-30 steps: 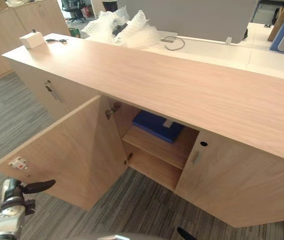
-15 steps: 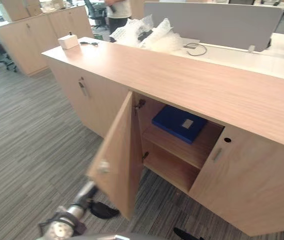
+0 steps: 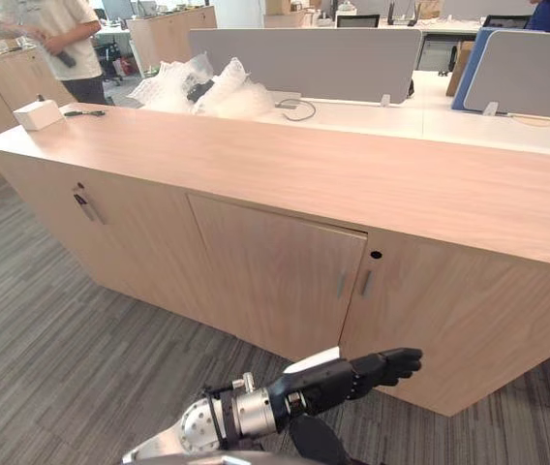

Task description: Walk over to the cabinet, pick up the folder, carry it to the office cabinet, place the folder inside the office cabinet, then close the office cabinet door

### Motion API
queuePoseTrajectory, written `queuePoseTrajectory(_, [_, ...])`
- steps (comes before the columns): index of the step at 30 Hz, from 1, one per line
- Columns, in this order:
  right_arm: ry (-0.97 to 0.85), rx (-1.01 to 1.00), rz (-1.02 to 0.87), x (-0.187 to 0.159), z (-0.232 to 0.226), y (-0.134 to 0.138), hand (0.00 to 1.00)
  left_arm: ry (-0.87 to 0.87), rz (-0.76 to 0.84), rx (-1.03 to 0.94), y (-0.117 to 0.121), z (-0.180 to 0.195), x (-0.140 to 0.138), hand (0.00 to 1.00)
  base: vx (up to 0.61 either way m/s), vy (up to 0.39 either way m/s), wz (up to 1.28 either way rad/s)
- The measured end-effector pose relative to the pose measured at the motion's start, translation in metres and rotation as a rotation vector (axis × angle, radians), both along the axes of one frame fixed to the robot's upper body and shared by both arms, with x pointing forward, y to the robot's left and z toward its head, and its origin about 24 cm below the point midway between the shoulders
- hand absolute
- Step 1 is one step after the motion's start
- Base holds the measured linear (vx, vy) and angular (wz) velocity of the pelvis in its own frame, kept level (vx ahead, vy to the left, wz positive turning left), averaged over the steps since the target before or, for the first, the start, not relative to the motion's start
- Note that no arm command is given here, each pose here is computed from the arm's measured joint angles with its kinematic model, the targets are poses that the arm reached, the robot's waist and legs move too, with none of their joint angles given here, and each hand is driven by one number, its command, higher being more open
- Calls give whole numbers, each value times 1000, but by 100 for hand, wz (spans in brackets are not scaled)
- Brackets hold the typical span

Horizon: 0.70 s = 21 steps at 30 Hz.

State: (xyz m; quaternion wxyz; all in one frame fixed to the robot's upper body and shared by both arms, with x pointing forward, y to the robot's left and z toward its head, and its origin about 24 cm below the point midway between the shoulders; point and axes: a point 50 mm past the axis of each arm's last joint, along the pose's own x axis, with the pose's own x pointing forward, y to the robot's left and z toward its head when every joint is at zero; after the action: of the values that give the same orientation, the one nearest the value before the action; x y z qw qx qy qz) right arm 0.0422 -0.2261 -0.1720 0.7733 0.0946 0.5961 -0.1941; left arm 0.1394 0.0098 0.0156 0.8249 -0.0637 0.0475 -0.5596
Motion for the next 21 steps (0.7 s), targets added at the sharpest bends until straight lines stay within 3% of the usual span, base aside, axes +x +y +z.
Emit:
queuePoseTrajectory(4, [-5, -7, 52, 3, 0, 2, 100, 138, 181, 127, 20, -42, 13, 100, -12, -48, -3])
queuePoseTrajectory(8, [-27, 0, 59, 9, 0, 6, 100, 282, 354, 329, 73, -89, 17, 100, -19, -39, -16])
queuePoseTrajectory(12, [-48, 3, 84, 18, 1, 10, 100, 441, 518, 501, 123, -125, 0, 100, 12, -54, -31])
queuePoseTrajectory(15, [-63, -8, 109, 26, 3, 7, 100, 484, 542, 635, 142, -142, -20, 100, 58, -72, -39])
queuePoseTrajectory(19, [-113, -19, 126, 51, 7, 5, 100, 472, 635, 671, 144, -146, -13, 100, 28, 43, -80])
queuePoseTrajectory(21, [-148, -13, 144, 64, 9, 11, 100, 551, 726, 696, 153, -156, -15, 100, 10, 158, -80])
